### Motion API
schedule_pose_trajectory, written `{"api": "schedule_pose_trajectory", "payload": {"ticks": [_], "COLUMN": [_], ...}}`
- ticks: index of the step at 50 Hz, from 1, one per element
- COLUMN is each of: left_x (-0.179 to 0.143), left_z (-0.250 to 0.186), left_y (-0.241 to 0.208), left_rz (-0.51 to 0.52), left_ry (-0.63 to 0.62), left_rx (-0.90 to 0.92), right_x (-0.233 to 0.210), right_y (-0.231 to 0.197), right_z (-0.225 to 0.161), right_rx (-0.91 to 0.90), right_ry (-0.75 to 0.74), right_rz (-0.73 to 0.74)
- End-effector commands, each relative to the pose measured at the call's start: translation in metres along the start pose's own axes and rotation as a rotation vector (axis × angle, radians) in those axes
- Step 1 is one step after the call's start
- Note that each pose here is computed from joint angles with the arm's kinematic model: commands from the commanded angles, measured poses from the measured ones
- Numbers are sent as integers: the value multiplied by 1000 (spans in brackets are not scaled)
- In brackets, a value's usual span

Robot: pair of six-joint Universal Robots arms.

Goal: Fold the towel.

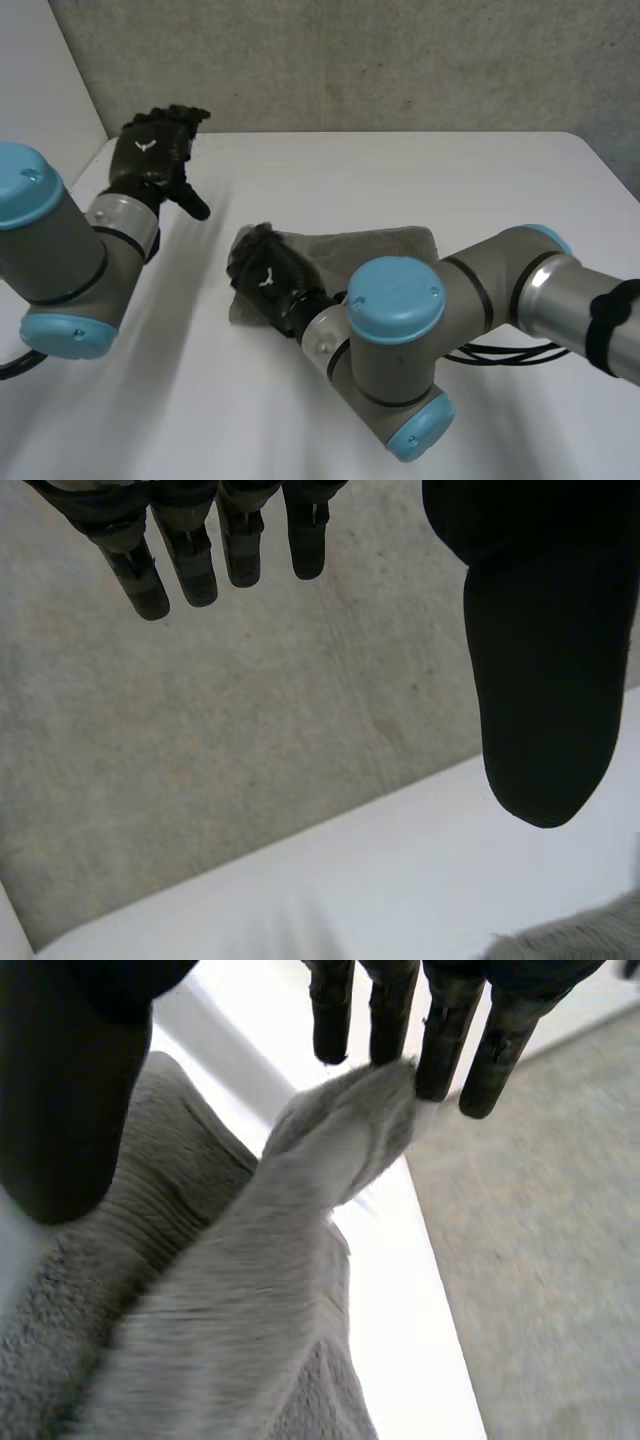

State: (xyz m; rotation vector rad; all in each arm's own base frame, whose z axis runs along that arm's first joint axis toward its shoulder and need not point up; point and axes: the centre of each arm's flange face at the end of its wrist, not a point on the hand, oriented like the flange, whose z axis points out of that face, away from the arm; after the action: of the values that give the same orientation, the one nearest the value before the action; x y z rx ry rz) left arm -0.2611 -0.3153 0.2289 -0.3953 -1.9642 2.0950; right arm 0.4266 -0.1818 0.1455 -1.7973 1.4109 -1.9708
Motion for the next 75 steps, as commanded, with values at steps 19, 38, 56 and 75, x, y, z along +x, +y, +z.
{"api": "schedule_pose_trajectory", "payload": {"ticks": [19, 38, 56, 75], "left_x": [56, 112, 129, 112], "left_z": [-29, -46, -26, -28], "left_y": [47, 46, 67, 82], "left_rz": [29, 25, 460, 711], "left_ry": [150, 384, 600, 578], "left_rx": [-133, -122, -199, -337], "right_x": [79, 83, 90, 89], "right_y": [124, 119, 119, 120], "right_z": [-108, -109, -114, -114], "right_rx": [-438, -390, -390, -393], "right_ry": [216, 250, 272, 267], "right_rz": [559, 543, 541, 538]}}
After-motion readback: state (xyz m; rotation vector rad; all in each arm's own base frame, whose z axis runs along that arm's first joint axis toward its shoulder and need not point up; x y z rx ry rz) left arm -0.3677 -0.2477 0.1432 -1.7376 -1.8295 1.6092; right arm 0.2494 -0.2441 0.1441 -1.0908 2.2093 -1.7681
